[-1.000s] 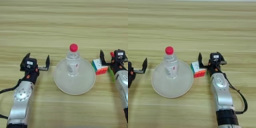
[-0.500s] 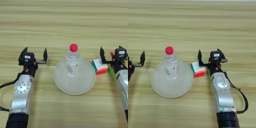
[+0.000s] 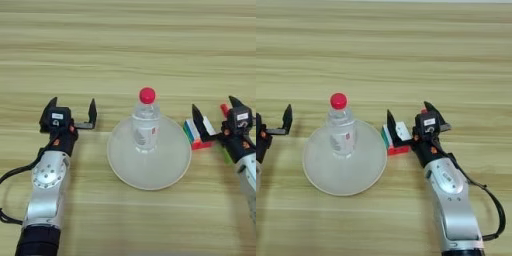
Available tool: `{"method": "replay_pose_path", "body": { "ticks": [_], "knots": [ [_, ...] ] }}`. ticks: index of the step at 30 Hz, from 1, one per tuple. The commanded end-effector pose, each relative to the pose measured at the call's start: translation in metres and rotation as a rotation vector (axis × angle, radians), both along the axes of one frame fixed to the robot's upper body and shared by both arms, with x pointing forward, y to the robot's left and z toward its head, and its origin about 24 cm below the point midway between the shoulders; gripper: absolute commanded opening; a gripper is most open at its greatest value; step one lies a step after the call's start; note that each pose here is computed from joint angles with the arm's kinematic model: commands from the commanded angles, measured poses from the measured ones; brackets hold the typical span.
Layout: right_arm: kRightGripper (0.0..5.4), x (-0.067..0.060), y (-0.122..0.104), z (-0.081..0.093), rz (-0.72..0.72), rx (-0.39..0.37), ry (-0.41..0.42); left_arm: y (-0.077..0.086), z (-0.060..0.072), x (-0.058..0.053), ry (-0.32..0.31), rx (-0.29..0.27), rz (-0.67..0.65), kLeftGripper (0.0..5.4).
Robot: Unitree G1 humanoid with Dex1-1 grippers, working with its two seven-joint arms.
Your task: Move the objects on the table
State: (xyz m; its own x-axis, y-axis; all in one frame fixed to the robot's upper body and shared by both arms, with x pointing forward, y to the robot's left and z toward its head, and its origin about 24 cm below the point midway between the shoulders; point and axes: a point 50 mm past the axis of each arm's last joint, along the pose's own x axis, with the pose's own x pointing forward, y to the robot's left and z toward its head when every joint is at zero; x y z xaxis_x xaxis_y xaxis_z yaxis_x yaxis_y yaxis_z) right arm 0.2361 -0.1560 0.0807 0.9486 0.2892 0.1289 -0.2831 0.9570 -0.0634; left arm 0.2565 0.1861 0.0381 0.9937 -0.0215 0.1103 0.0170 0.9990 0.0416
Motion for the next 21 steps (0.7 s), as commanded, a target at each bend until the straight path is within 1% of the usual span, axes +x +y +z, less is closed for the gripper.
{"method": "replay_pose_path", "body": {
  "ticks": [1, 5, 8, 12, 16, 21],
  "knots": [
    [5.40, -0.003, 0.005, 0.008, 0.106, -0.001, -0.009, -0.002, 0.000, 0.002, -0.003, 0.008, -0.004, 5.37],
    [5.40, -0.008, 0.008, 0.009, 0.194, 0.007, 0.007, -0.003, 0.000, 0.002, -0.003, 0.008, -0.004, 5.37],
    [5.40, -0.014, 0.015, 0.009, 0.279, 0.018, 0.025, -0.002, 0.000, 0.002, -0.002, 0.008, -0.004, 5.37],
    [5.40, -0.019, 0.020, 0.006, 0.353, -0.009, 0.062, -0.002, 0.001, 0.002, -0.003, 0.007, -0.002, 5.37],
    [5.40, -0.025, 0.022, 0.005, 0.420, -0.041, 0.076, -0.002, 0.001, 0.002, -0.005, 0.007, 0.000, 5.37],
    [5.40, -0.030, 0.028, 0.004, 0.501, -0.041, 0.097, -0.002, 0.001, 0.002, -0.005, 0.007, 0.003, 5.37]
  ]
}}
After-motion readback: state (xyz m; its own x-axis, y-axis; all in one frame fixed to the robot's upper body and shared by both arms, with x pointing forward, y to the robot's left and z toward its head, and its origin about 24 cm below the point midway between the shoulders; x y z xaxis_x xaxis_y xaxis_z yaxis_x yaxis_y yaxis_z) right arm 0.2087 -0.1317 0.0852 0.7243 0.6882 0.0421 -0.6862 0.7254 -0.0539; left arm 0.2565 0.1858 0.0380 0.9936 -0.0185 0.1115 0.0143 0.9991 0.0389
